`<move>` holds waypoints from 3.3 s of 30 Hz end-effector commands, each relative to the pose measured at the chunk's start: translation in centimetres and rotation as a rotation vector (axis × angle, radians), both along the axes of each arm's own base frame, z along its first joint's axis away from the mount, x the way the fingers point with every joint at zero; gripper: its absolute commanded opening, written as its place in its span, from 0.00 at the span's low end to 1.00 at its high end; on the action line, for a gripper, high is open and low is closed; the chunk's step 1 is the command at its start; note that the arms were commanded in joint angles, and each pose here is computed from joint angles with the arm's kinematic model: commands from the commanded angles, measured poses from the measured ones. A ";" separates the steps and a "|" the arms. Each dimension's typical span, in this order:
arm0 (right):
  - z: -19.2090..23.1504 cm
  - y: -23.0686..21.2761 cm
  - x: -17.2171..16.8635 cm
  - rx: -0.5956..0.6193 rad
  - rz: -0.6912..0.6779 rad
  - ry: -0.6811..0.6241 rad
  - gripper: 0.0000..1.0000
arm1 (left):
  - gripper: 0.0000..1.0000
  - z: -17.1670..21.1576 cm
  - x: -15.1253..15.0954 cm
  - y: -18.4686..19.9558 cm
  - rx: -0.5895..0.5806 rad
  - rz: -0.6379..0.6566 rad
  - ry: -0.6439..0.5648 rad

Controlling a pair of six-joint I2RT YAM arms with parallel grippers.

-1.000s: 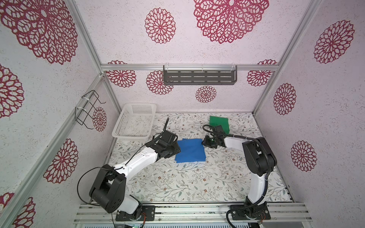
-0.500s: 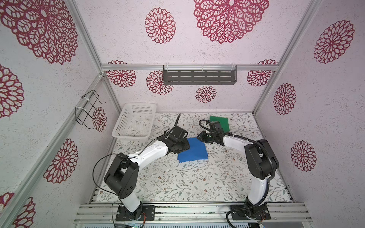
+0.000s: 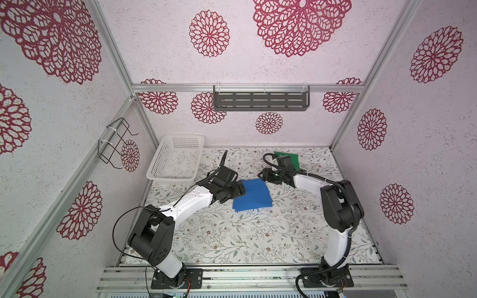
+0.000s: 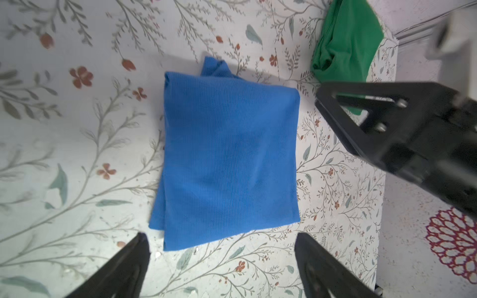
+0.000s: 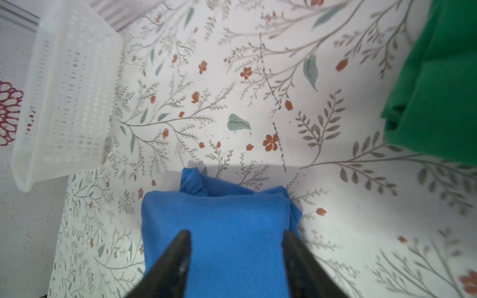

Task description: Fold and stack the tank tops

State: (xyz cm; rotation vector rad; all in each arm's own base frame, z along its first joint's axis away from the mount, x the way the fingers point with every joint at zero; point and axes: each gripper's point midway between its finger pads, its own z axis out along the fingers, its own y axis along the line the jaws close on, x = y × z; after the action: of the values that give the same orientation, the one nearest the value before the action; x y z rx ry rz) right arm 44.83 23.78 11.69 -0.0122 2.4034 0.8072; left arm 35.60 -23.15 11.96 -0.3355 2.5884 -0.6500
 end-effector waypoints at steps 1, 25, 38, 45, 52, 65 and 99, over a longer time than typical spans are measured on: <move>6.0 -1.4 -0.4 0.068 -0.013 -0.158 0.99 | 0.92 0.0 0.9 0.9 0.020 -0.031 -0.028; -6.2 -2.9 -6.8 -0.046 0.060 0.229 0.89 | 0.95 -9.8 0.2 1.0 -0.089 0.062 0.190; -8.2 -0.2 -7.3 -0.075 0.124 0.289 0.83 | 0.76 -13.6 -1.8 -1.1 -0.097 0.071 0.273; -9.3 0.6 -7.7 -0.070 0.149 0.314 0.81 | 0.71 -14.8 -2.1 -1.7 -0.098 0.069 0.284; -10.0 1.8 -7.9 -0.065 0.170 0.330 0.73 | 0.55 -16.8 -2.0 -1.8 -0.077 0.076 0.310; -8.6 2.9 -6.9 -0.019 0.186 0.294 0.16 | 0.20 -14.7 -1.1 -1.5 -0.011 0.037 0.279; -9.0 1.0 -6.8 -0.071 0.168 0.283 0.05 | 0.48 -16.6 -2.8 -2.5 -0.017 0.019 0.313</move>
State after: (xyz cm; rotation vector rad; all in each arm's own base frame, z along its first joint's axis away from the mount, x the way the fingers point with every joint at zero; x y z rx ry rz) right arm 38.61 25.58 2.93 -0.1451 2.6936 0.8802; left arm 37.42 -26.79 1.92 -0.4109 2.6643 -0.7661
